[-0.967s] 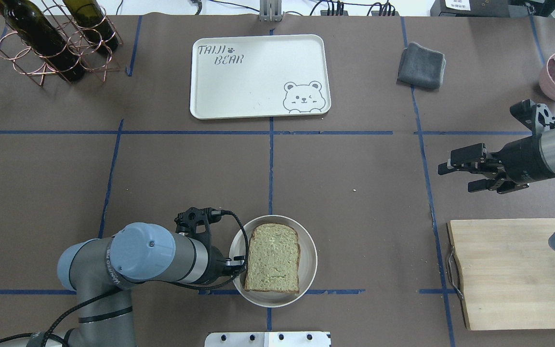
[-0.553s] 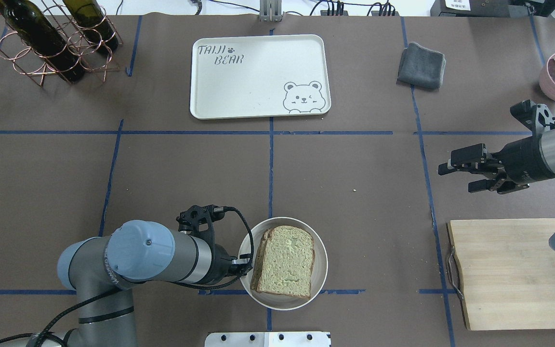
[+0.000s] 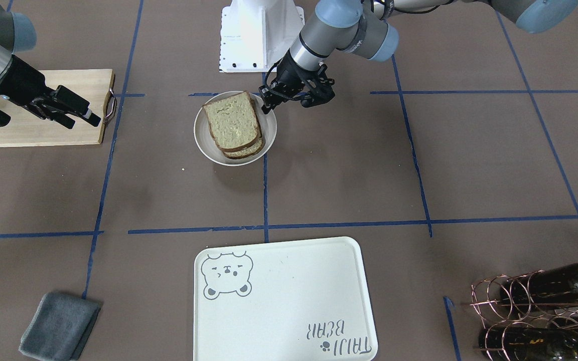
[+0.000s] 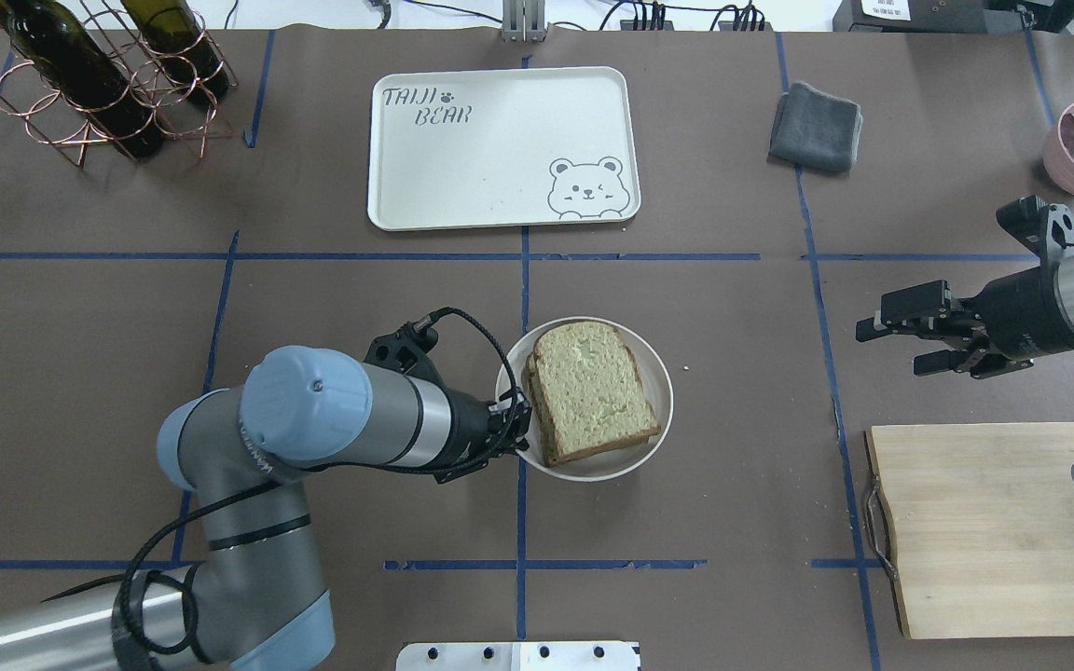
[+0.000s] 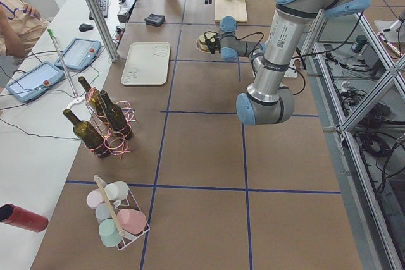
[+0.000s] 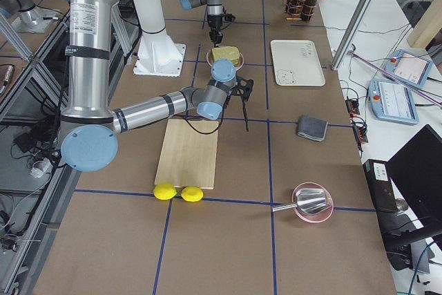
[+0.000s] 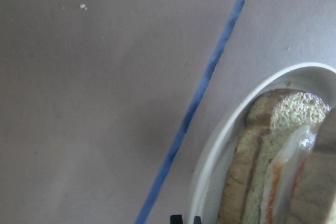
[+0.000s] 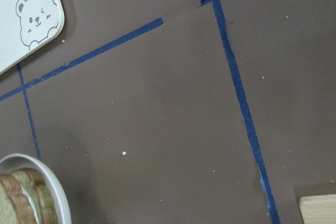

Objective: Make sandwich and place on tray
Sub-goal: 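Carry the plate with the left gripper onto the bear tray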

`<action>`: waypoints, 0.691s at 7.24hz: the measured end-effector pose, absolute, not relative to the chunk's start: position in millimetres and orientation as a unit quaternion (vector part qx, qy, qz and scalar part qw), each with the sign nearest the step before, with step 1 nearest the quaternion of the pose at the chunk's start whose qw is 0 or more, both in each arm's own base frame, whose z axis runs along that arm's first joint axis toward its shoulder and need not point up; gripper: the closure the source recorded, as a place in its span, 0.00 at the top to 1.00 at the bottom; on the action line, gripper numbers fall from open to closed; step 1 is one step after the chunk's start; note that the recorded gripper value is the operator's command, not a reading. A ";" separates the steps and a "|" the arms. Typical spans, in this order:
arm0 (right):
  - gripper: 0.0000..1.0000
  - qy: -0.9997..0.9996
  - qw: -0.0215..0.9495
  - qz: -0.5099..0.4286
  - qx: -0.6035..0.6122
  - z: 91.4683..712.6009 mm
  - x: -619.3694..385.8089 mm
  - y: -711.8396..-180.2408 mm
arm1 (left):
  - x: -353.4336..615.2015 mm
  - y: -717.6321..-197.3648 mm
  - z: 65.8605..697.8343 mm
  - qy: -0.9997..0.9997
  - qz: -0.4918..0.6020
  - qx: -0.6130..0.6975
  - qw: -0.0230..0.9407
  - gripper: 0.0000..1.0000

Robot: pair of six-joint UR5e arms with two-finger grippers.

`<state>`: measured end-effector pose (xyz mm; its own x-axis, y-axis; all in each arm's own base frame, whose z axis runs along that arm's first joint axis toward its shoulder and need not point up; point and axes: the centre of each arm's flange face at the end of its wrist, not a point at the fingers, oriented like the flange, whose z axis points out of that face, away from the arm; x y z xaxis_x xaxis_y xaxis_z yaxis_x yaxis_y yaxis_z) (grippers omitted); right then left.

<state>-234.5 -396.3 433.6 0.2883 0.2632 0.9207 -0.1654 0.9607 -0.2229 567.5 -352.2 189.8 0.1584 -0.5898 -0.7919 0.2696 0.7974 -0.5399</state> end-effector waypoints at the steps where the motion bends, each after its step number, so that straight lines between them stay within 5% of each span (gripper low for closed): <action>1: 1.00 -0.581 0.802 0.135 -0.043 434.7 -233.4 -395.5 | 576.8 -400.9 176.1 0.568 -0.364 -0.160 0.721 0.00; 5: 1.00 -0.580 0.802 0.135 -0.042 435.1 -229.7 -391.8 | 610.1 -561.6 175.4 0.496 -0.551 -0.143 0.656 0.00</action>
